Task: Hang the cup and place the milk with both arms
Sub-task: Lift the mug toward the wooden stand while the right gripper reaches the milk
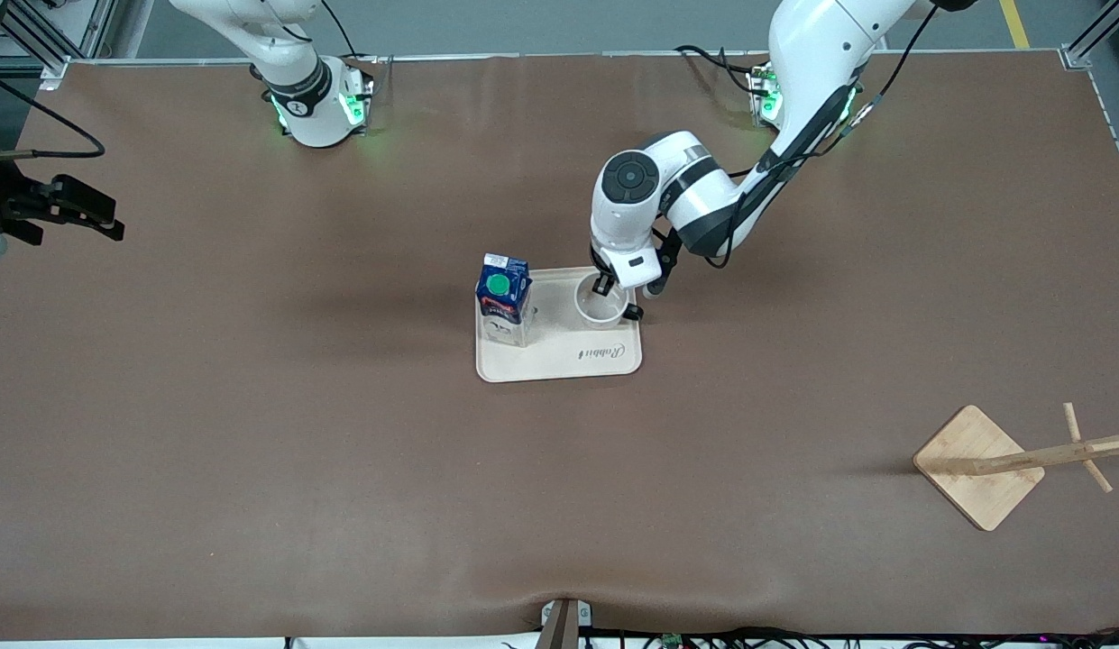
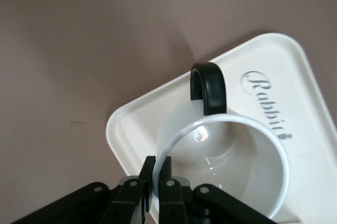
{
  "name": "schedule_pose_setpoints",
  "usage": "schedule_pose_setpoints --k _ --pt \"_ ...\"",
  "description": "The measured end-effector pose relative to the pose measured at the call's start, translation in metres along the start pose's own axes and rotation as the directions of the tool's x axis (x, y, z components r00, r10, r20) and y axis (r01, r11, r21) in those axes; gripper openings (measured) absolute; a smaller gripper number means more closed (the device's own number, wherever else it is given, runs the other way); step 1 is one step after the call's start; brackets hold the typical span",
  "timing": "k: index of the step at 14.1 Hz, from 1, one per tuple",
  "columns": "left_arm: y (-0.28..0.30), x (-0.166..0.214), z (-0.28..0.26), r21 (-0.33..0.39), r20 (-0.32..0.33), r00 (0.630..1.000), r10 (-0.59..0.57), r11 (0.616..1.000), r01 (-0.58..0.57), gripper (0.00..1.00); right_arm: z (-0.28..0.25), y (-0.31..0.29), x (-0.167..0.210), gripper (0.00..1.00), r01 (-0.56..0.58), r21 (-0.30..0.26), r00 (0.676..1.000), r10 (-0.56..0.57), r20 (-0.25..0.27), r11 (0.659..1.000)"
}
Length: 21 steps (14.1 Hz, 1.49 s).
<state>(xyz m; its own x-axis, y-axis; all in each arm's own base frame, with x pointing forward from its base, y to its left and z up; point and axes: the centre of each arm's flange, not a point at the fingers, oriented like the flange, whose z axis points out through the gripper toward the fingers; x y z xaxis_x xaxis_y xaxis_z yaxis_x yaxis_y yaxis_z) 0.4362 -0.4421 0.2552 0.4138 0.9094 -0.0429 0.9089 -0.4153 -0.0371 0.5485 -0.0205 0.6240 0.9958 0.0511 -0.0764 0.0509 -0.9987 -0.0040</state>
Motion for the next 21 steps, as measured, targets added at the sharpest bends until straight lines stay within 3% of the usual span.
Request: schedule_pose_setpoints --k 4,8,11,16,21 --pt "0.027 0.019 -0.034 -0.016 -0.079 0.992 0.095 0.995 -0.097 0.07 0.028 0.002 0.017 1.0 0.0 0.008 0.999 -0.001 0.053 1.0" --pt "0.062 0.061 -0.106 -0.001 -0.136 0.961 0.239 0.97 -0.241 0.07 0.048 0.004 0.027 1.0 0.0 0.014 0.996 -0.002 0.088 1.0" --pt "0.077 0.123 -0.159 -0.016 -0.172 0.922 0.347 0.935 -0.355 0.07 0.052 -0.004 0.03 1.0 0.012 0.03 0.995 -0.014 0.095 0.999" --pt "0.08 0.236 -0.195 0.037 -0.193 0.835 0.516 0.854 -0.519 0.07 0.058 -0.045 0.036 1.0 -0.06 0.183 0.993 0.039 0.112 0.981" --pt "0.074 0.313 -0.216 0.087 -0.178 0.749 0.638 0.769 -0.633 0.07 0.08 -0.098 0.055 1.0 -0.023 0.218 0.995 0.001 0.1 0.976"
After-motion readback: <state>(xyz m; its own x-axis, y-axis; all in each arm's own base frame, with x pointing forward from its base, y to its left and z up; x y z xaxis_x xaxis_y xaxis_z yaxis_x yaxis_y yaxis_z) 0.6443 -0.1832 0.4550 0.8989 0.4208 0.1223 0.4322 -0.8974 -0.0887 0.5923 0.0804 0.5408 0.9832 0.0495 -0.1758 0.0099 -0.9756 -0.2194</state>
